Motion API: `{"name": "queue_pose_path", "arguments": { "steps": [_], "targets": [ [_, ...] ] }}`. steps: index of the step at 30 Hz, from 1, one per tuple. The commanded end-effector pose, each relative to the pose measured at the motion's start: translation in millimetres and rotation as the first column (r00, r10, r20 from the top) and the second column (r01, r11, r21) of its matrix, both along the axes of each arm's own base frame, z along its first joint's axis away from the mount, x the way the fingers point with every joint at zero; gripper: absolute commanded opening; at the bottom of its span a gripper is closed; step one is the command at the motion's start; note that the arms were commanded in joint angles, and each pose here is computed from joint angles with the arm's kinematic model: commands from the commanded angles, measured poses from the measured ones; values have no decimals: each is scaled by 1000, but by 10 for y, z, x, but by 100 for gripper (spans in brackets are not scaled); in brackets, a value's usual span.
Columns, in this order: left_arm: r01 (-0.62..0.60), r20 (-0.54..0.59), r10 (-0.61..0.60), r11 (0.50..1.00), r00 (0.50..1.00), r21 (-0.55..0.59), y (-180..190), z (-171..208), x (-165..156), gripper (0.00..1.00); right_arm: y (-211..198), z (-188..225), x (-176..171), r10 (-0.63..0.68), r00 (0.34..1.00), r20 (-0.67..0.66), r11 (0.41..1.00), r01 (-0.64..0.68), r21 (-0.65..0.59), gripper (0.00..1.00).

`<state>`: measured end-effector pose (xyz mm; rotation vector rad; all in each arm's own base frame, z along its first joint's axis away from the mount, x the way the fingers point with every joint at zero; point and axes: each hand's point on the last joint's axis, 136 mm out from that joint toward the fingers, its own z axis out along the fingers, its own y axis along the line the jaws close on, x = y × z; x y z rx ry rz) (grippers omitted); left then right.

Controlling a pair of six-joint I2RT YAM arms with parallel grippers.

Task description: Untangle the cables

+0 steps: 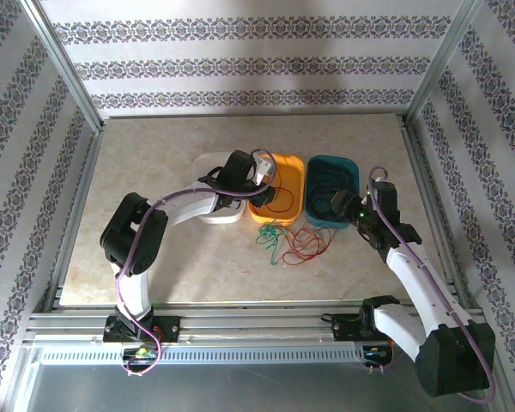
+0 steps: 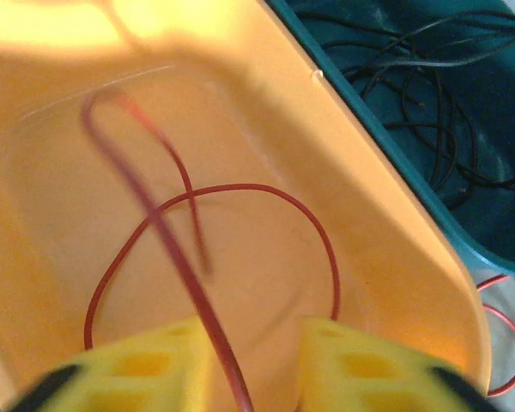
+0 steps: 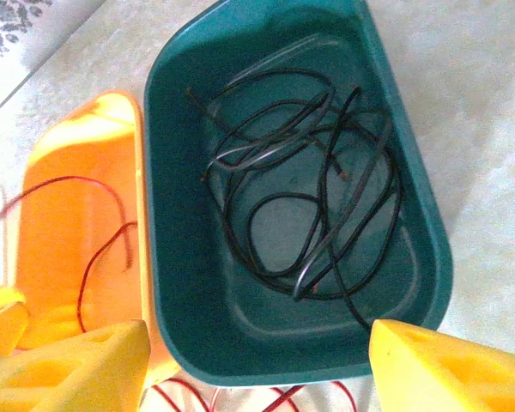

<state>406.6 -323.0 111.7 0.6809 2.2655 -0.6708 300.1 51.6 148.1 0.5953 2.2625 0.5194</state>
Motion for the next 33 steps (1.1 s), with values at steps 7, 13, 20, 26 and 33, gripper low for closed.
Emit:
{"name": "queue_pose_path", "arguments": {
  "steps": [7,13,20,26,33],
  "targets": [
    [40,156,-26,996,987,-85,-43,767,25,64,395,-318,-383,199,975,-98,980,-197,35,68],
    [248,169,-241,968,956,-21,-323,726,-560,64,426,-644,-568,208,959,-193,978,-204,43,66],
    [390,59,-391,920,918,25,-560,224,-1193,63,512,-866,-620,242,937,-254,970,-241,33,61],
    [419,37,-424,903,905,101,-660,-19,-1351,60,417,-935,-556,176,937,-302,980,-197,-39,59],
    [393,41,-408,898,912,198,-610,-219,-1344,58,162,-1005,-518,35,942,-333,986,-86,-142,59]
  ]
}}
